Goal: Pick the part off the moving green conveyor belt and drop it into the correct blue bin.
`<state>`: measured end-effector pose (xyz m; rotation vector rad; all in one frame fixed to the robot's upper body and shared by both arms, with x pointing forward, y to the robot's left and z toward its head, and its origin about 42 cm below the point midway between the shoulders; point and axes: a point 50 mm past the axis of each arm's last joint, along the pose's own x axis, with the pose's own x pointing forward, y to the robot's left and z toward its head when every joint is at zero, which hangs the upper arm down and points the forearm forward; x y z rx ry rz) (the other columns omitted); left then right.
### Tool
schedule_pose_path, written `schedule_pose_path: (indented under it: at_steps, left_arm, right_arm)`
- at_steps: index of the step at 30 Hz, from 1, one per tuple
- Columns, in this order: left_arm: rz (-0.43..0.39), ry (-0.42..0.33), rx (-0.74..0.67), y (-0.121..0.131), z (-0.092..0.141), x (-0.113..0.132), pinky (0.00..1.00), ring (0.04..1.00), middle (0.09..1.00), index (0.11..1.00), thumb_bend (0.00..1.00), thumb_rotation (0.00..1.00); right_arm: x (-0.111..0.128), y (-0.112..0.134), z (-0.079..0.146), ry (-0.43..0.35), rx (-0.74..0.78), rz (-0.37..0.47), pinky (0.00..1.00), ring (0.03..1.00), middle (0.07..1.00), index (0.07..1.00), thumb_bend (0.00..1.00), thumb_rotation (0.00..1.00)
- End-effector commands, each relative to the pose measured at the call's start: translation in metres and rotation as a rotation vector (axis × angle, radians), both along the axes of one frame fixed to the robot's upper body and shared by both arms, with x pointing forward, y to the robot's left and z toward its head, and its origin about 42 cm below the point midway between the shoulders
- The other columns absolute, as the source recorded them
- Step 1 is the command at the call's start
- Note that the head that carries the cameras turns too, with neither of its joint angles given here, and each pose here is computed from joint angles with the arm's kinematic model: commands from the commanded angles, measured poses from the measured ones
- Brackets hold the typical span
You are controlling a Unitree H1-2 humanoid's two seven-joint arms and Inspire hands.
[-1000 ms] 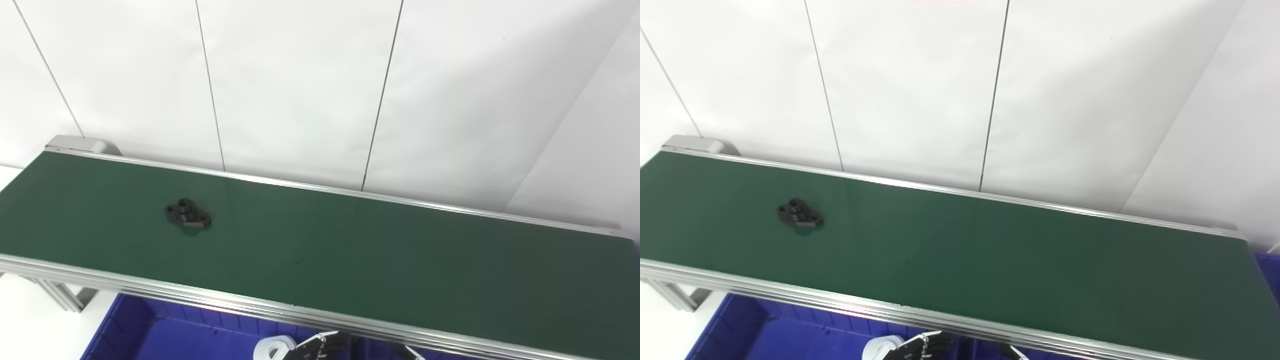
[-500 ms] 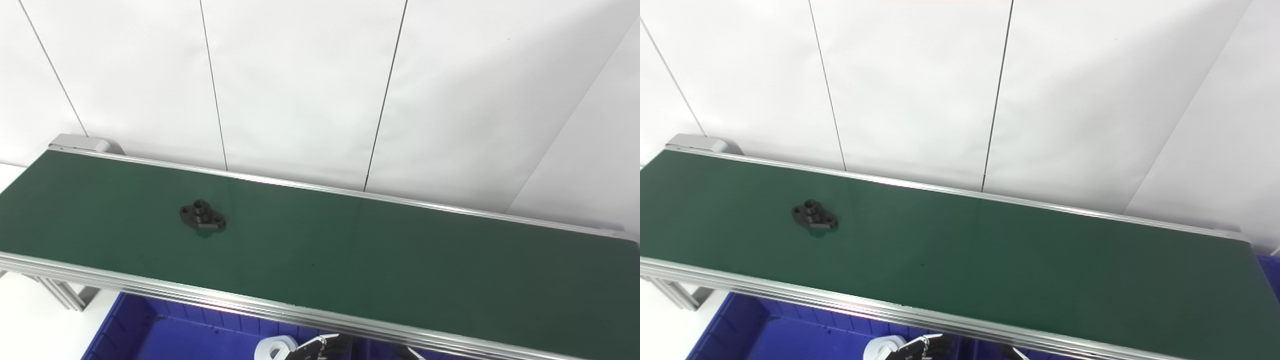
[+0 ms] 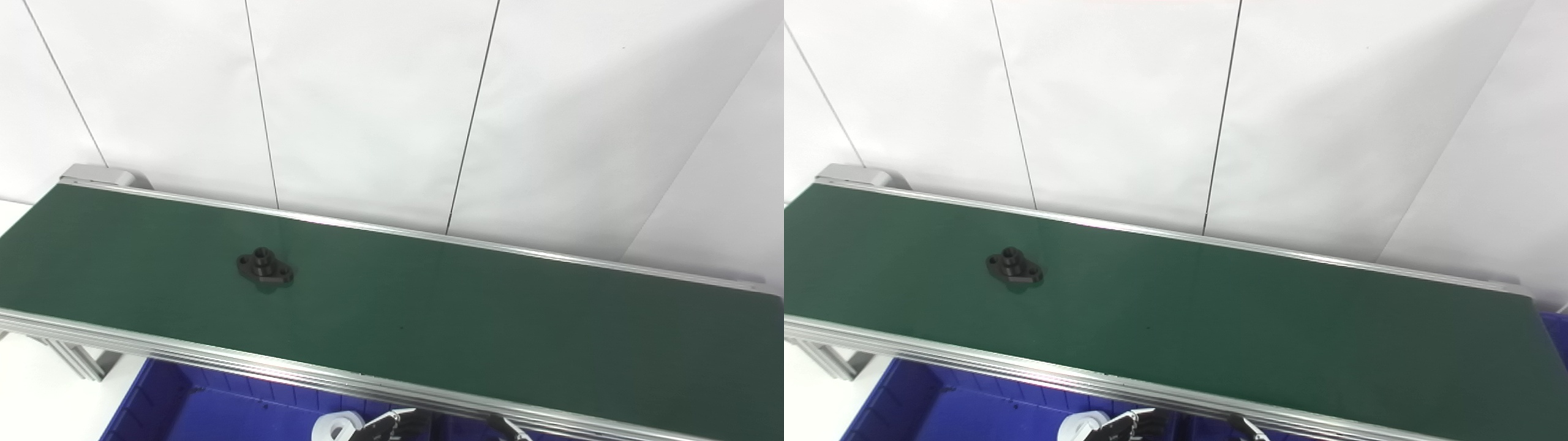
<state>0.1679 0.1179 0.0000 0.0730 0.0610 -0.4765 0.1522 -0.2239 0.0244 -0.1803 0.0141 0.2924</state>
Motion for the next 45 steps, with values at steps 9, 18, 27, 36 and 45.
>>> schedule_pose_path:
  at_steps: [9,18,27,36,45]
  left_arm:
    - [-0.001,-0.069,-0.026,-0.006,0.015,0.004,0.73,0.812,0.826,0.787,0.65,0.69]
    - [-0.007,-0.074,-0.021,-0.004,0.013,0.007,0.72,0.808,0.823,0.789,0.64,0.7]
    - [-0.007,-0.068,-0.026,-0.005,0.011,0.01,0.71,0.806,0.825,0.789,0.65,0.71]
    - [-0.016,-0.074,-0.035,-0.009,0.011,0.013,0.72,0.81,0.821,0.788,0.64,0.71]
    - [-0.028,-0.067,-0.039,-0.014,0.009,0.014,0.72,0.81,0.824,0.793,0.65,0.72]
  right_arm:
    - [0.005,-0.002,0.058,-0.263,0.001,-0.012,0.72,0.815,0.861,0.831,0.89,0.9]
    - [0.024,0.011,0.1,-0.439,0.069,-0.058,0.71,0.788,0.841,0.841,0.91,0.86]
    - [0.092,0.005,0.116,-0.608,-0.088,-0.096,0.65,0.787,0.868,0.845,0.91,0.91]
    - [0.151,0.009,0.145,-0.753,-0.265,-0.093,0.79,0.839,0.884,0.92,0.88,0.9]
    - [0.194,0.027,0.164,-0.767,-0.495,-0.081,0.81,0.874,0.897,0.929,0.82,0.88]
